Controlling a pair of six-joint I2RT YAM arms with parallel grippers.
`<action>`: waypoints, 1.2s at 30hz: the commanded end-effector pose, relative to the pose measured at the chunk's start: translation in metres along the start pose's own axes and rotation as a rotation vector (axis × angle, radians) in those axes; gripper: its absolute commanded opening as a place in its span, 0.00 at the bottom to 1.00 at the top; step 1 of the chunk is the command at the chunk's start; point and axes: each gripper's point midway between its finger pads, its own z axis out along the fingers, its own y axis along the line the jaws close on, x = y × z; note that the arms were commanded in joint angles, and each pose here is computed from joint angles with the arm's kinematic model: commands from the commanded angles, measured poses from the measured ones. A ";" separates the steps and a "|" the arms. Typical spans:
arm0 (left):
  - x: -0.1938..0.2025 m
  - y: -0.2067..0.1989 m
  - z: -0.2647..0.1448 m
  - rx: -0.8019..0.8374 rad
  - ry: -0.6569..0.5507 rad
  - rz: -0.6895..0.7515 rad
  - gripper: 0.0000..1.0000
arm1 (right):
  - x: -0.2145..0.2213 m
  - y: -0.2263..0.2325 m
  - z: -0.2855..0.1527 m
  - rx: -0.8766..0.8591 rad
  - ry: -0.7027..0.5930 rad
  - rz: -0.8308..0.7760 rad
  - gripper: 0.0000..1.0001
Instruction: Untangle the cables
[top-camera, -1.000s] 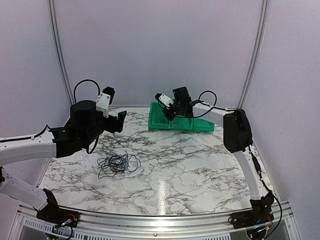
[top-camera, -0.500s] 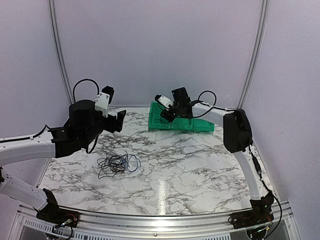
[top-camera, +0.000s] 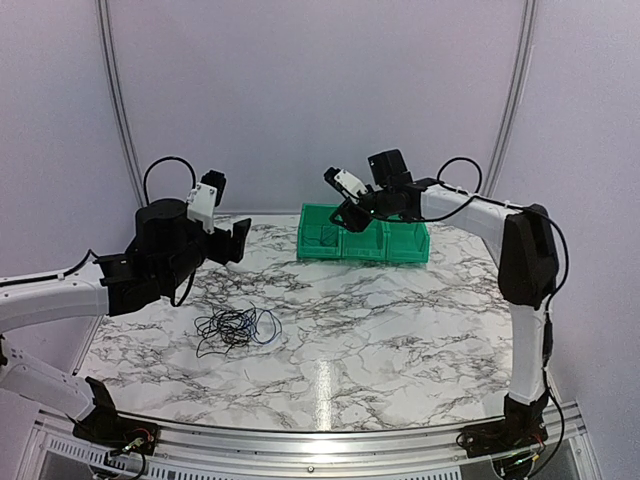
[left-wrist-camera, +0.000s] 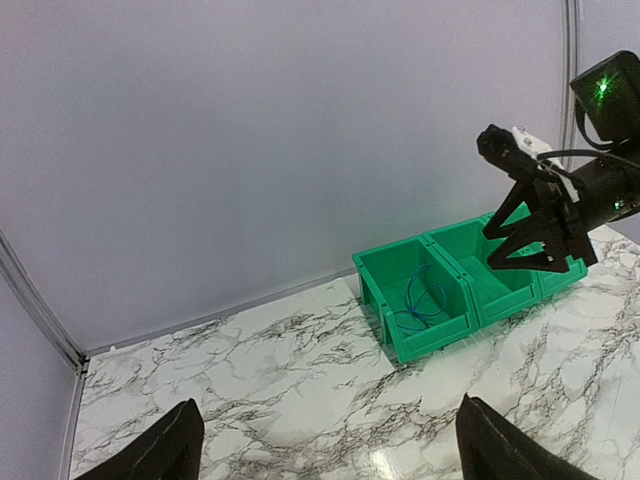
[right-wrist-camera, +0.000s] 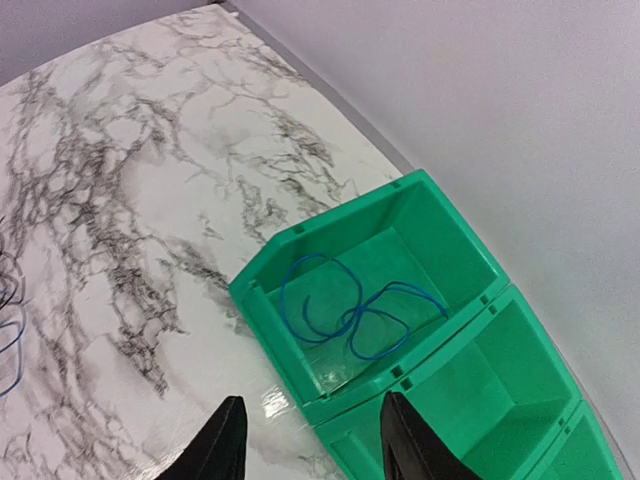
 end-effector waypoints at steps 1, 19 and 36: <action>0.021 -0.002 0.008 -0.009 0.071 0.003 0.90 | -0.006 0.058 -0.029 -0.210 -0.054 0.012 0.43; 0.153 -0.059 -0.008 0.193 0.512 -0.614 0.53 | 0.068 0.220 -0.035 -0.568 0.039 -0.088 0.22; 0.206 -0.095 0.004 0.182 0.737 -0.729 0.32 | 0.065 0.217 -0.049 -0.549 0.013 -0.191 0.25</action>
